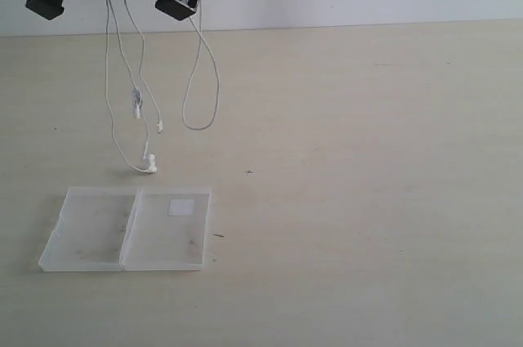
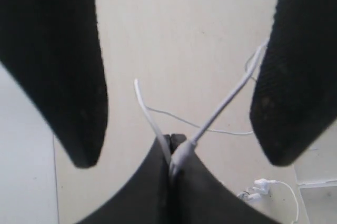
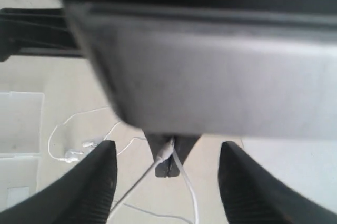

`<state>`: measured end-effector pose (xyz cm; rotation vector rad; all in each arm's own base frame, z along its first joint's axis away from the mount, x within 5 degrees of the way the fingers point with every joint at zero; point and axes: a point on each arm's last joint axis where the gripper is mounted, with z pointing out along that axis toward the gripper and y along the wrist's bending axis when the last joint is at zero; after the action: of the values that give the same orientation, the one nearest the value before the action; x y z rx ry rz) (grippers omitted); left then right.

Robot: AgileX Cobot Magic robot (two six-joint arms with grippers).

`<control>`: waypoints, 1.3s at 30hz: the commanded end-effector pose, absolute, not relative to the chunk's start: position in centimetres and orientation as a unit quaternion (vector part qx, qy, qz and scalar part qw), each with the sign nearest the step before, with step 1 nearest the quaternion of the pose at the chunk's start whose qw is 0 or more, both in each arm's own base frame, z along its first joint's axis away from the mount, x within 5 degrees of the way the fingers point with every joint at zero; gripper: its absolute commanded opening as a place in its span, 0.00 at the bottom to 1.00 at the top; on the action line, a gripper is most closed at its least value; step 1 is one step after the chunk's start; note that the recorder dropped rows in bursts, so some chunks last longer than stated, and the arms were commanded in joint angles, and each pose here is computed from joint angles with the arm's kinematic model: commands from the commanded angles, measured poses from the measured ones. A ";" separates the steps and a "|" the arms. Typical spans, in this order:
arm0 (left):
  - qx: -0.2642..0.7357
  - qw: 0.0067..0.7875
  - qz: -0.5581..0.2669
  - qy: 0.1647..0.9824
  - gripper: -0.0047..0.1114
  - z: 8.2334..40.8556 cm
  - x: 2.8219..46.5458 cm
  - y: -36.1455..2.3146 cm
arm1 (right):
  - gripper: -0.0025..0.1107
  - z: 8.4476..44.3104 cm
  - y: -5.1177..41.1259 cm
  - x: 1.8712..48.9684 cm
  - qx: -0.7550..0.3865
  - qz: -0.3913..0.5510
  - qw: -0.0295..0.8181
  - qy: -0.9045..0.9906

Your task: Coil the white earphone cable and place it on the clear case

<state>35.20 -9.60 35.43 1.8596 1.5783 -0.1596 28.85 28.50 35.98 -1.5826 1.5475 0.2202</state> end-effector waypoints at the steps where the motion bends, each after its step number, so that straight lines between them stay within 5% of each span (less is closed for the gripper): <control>1: 0.714 0.350 -0.055 0.604 0.04 35.8 35.3 -9.7 | 0.43 35.8 28.3 29.2 -0.629 0.073 0.438 0.638; 8: 0.714 0.351 -0.056 0.604 0.04 35.8 35.3 -9.7 | 0.27 35.7 28.3 29.4 -0.622 0.069 0.435 0.647; 18: 0.702 0.367 -0.078 0.606 0.04 36.1 35.1 -10.1 | 0.57 36.5 27.9 28.9 -0.573 0.102 0.434 0.688; 24: 0.707 0.366 -0.082 0.600 0.04 36.1 35.0 -10.2 | 0.61 36.6 27.6 28.7 -0.600 0.079 0.428 0.671; 29: 0.712 0.368 -0.077 0.593 0.04 36.3 34.9 -10.1 | 0.60 35.9 27.5 29.1 -0.615 0.056 0.415 0.668; 39: 0.716 0.366 -0.071 0.590 0.04 36.2 34.9 -10.1 | 0.42 36.3 27.6 29.6 -0.602 0.042 0.445 0.661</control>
<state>35.15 -9.95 35.68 1.8438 1.5366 -0.1913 29.35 27.48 35.64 -1.5432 1.6717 0.1101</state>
